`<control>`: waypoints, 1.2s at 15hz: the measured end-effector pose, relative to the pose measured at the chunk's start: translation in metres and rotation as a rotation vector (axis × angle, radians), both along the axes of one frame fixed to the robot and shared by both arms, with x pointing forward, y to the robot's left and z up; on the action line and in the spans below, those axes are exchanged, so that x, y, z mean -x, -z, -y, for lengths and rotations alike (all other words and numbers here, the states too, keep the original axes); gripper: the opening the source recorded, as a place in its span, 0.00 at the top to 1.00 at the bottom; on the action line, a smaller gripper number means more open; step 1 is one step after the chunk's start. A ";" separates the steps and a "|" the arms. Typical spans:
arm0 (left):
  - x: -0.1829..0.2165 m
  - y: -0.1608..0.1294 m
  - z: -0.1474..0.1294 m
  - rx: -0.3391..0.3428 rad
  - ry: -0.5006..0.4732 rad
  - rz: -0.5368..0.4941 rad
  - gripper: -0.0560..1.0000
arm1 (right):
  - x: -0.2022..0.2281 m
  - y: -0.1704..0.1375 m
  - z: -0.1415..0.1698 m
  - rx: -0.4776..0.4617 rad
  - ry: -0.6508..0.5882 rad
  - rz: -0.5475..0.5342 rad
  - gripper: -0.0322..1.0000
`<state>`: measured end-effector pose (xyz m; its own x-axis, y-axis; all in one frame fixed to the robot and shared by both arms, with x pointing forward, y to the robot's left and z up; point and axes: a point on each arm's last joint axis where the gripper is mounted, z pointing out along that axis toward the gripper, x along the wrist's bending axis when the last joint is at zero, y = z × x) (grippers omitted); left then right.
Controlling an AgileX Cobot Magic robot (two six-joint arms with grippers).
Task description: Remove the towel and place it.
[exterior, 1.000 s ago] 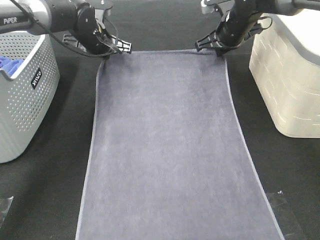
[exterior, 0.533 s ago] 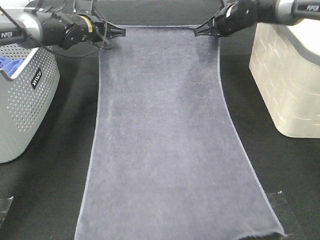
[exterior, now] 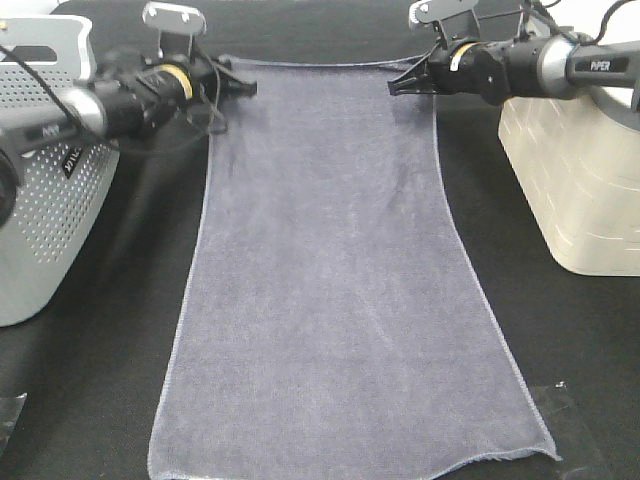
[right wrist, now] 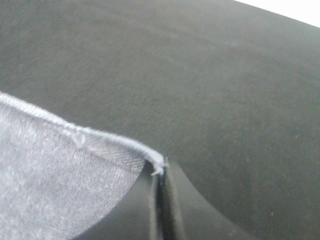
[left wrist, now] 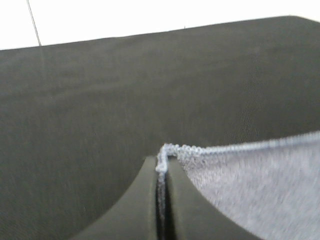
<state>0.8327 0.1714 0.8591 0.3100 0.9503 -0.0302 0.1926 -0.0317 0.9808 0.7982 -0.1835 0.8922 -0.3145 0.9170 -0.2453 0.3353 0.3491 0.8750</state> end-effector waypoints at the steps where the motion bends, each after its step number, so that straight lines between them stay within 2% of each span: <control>1: 0.000 0.006 -0.001 -0.010 -0.007 -0.019 0.94 | -0.001 0.006 0.003 -0.004 0.002 0.005 0.96; 2: 0.000 0.003 -0.001 -0.006 -0.008 -0.013 0.94 | -0.002 0.013 0.003 -0.007 -0.003 0.008 0.92; 4: 0.000 0.007 -0.003 -0.022 -0.035 -0.057 0.93 | -0.002 0.022 0.003 -0.010 -0.006 0.009 0.78; 6: 0.000 0.009 -0.004 -0.028 -0.045 -0.073 0.85 | -0.002 0.024 0.004 -0.009 -0.005 0.005 0.61; 8: 0.000 0.007 -0.004 -0.027 -0.046 -0.071 0.65 | -0.002 0.024 0.006 -0.009 -0.001 0.005 0.45; 9: 0.000 0.006 -0.004 -0.024 -0.047 -0.070 0.48 | -0.003 0.024 0.007 -0.009 0.000 0.005 0.34; 10: 0.000 0.005 -0.004 -0.023 -0.047 -0.068 0.39 | -0.003 0.024 0.007 -0.009 0.001 0.006 0.28; 11: 0.000 0.005 -0.004 -0.021 -0.047 -0.067 0.35 | -0.003 0.024 0.008 -0.010 0.002 0.006 0.24; 15: -0.001 -0.004 -0.005 -0.015 -0.048 -0.051 0.33 | -0.003 0.022 0.008 -0.041 0.024 -0.006 0.19; 18: -0.002 -0.017 -0.005 -0.009 -0.047 -0.030 0.33 | -0.004 0.001 0.008 -0.070 0.033 0.033 0.21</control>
